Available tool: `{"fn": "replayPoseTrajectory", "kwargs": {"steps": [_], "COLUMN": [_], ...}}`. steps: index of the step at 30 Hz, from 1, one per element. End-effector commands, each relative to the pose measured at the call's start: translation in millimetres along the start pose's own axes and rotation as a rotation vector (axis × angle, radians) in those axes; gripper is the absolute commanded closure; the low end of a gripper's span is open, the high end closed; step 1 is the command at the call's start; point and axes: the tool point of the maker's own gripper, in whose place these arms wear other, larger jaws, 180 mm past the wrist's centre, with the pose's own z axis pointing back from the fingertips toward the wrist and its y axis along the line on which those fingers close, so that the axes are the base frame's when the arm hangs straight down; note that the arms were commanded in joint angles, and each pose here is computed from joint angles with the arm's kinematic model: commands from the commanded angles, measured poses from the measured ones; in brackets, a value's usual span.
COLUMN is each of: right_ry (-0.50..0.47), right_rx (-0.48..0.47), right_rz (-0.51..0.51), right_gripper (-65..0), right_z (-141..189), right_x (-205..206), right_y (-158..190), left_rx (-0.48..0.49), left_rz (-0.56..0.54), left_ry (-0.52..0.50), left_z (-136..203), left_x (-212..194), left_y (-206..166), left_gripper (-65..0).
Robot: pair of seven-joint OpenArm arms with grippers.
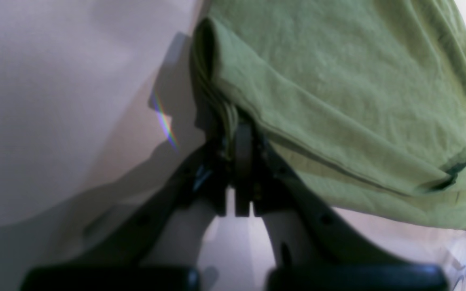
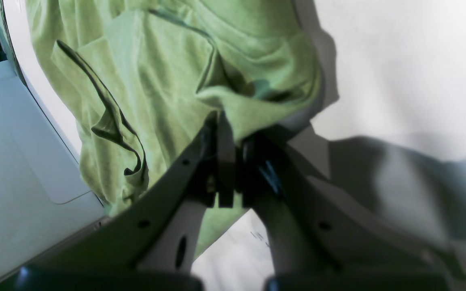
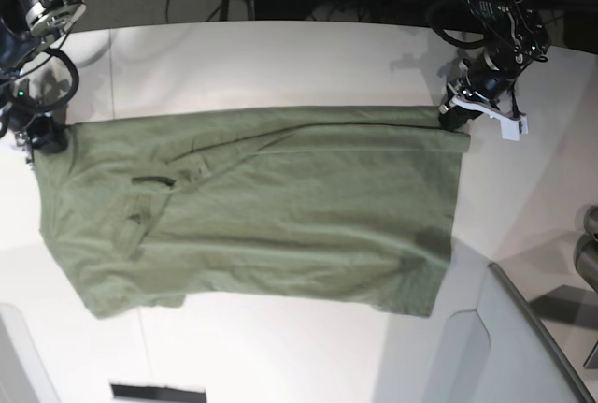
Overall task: Layout the t-shirt on the table in an organized manner, then fold the t-shirt properly
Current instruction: 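Grasp the shirt's shoulder corners with both grippers, then lift the shoulder edge with both grippers and pull it toward the robot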
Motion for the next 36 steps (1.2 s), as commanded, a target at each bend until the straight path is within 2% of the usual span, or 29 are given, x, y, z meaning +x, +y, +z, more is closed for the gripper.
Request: {"fn": "replayPoseTrajectory", "kwargs": {"steps": [1,9,13,17,22,29,36], "right_ry": [0.002,-0.002,0.009,-0.037,-0.069,-0.094,-0.106], "right_rx": [-0.042,-0.040,-0.039,-0.036,-0.032,0.009,-0.003], "right_rz": [0.017,0.019,0.026,0.108,0.275,0.320,0.331], "right_gripper": [-0.5,-0.5,-0.5,-0.5,-0.5,-0.5,-0.5], "right_z": [4,4,6,28,47,57,65], "right_x": [6,8,8,31,52,70,81], "right_y": [-6,-4,-2,17,58,93,93], "left_rx": [0.030,0.039,0.105,0.113,0.117,0.111,0.122], "left_rz": [-0.020,-0.059,-0.035,-0.099,-0.155,-0.236,-0.236], "left_ry": [0.053,0.016,0.032,0.004,0.030,-0.020,-0.037], "left_z": [1,7,13,23,34,49,55], "left_x": [-8,9,19,49,73,118,127], "left_y": [6,4,9,-5,-23,-54,-54], "left_gripper": [0.0,0.0,0.0,0.0,0.0,0.0,0.0]}}
